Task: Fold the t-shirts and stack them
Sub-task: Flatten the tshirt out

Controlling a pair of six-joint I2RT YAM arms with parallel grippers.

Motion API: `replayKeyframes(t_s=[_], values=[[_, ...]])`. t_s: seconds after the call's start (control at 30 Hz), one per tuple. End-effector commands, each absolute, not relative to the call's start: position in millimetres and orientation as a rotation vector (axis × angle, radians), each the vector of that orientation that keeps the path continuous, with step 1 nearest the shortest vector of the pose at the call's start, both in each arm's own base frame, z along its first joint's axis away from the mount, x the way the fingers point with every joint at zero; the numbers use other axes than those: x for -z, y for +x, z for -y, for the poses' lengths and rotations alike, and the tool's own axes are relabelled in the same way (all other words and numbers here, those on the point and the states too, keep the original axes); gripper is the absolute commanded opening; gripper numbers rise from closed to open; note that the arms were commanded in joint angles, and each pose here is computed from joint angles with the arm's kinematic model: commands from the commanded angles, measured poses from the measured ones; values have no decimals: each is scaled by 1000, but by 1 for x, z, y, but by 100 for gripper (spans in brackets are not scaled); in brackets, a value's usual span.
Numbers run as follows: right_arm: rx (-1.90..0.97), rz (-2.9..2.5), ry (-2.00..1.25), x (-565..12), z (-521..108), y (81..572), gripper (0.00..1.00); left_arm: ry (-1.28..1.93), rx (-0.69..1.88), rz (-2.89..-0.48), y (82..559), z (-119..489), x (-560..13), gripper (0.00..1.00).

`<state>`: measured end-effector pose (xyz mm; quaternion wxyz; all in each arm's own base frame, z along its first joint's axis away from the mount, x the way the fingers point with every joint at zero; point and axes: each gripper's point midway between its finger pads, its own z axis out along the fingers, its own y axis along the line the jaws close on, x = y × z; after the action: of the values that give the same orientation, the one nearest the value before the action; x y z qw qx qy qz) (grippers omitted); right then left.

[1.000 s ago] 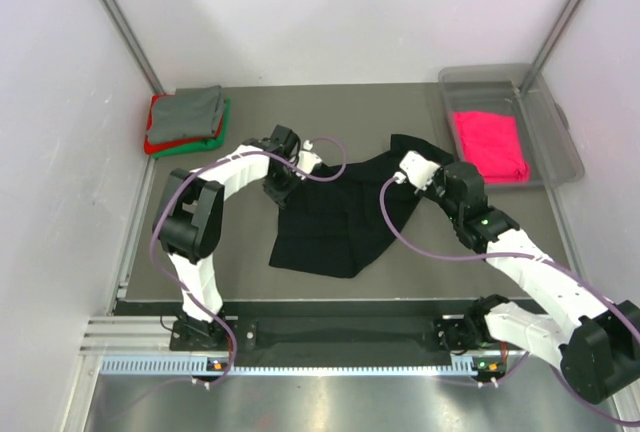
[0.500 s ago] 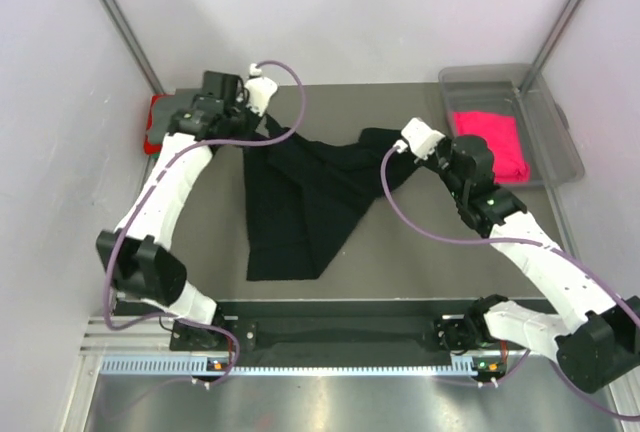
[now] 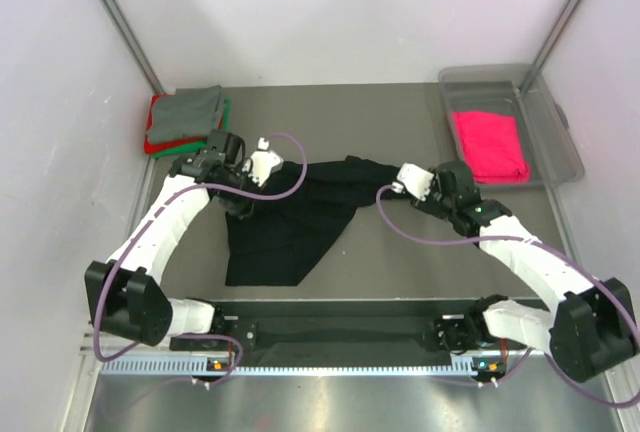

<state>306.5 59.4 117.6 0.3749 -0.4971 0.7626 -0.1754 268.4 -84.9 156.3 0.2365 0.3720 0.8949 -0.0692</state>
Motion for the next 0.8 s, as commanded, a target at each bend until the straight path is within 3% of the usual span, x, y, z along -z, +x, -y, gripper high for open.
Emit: replayKeyframes(t_s=[0.0, 0.13, 0.4, 0.67, 0.77], values=[[275, -1881, -1179, -156, -93, 335, 53, 1039, 317, -2443, 257, 99, -150, 0], [171, -1922, -1146, -171, -127, 386, 51, 992, 415, -2459, 255, 111, -144, 0], [-58, -2031, -1210, -115, -178, 448, 52, 966, 362, -2467, 259, 105, -135, 0], [-485, -2118, -1341, -79, -215, 422, 56, 956, 354, -2487, 263, 105, -126, 0], [-496, -2154, -1333, -70, -214, 422, 45, 953, 357, -2491, 267, 106, -124, 0]])
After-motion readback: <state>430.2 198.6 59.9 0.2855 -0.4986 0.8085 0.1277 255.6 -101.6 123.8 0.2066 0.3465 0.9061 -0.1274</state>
